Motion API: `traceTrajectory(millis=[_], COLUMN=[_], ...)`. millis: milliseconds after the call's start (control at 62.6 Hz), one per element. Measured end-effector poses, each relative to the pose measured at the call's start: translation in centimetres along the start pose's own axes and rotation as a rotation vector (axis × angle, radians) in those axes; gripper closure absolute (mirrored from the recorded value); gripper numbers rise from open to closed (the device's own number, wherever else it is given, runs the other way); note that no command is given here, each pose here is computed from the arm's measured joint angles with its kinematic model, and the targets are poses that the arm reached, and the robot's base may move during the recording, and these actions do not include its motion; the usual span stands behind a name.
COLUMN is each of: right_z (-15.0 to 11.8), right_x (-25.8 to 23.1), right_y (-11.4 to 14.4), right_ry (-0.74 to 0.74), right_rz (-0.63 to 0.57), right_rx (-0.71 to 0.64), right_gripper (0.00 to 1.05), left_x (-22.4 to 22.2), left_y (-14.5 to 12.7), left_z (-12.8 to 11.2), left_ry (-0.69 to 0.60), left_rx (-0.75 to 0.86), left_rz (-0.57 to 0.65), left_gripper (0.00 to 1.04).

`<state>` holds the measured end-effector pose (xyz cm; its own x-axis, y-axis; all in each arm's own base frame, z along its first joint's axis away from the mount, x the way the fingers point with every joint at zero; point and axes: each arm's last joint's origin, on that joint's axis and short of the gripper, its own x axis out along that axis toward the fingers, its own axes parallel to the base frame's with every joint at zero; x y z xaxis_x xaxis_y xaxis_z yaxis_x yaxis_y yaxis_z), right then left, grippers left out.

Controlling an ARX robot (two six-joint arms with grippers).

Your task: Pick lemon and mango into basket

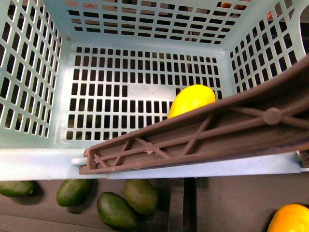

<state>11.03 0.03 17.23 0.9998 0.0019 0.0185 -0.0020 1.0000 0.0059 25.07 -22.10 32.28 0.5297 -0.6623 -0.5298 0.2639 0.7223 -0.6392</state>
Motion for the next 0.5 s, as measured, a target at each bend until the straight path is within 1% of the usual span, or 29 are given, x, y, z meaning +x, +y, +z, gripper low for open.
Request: traceTrajectory(millis=[128, 176, 272, 479, 495], right_z=[-0.1, -0.5, -0.3, -0.3, -0.3], right_x=[-0.4, -0.9, -1.3, -1.3, -1.3], right_y=[0.0, 0.0, 0.0, 0.0, 0.0], right_ry=[0.003, 0.034, 0.006, 0.005, 0.005], right_rz=[0.0, 0.001, 0.0, 0.0, -0.001], right_rx=[0.0, 0.0, 0.0, 0.0, -0.001], right_gripper=[1.03, 1.03, 1.03, 1.03, 1.01], left_x=[0.0, 0.0, 0.0, 0.0, 0.0], left_y=[0.0, 0.0, 0.0, 0.0, 0.0], left_z=[0.0, 0.0, 0.0, 0.0, 0.0], left_ry=[0.0, 0.002, 0.0, 0.001, 0.001], left_rx=[0.0, 0.0, -0.001, -0.002, -0.002], left_rz=[0.0, -0.002, 0.0, 0.0, 0.0], left_gripper=[0.99, 0.99, 0.99, 0.99, 0.99])
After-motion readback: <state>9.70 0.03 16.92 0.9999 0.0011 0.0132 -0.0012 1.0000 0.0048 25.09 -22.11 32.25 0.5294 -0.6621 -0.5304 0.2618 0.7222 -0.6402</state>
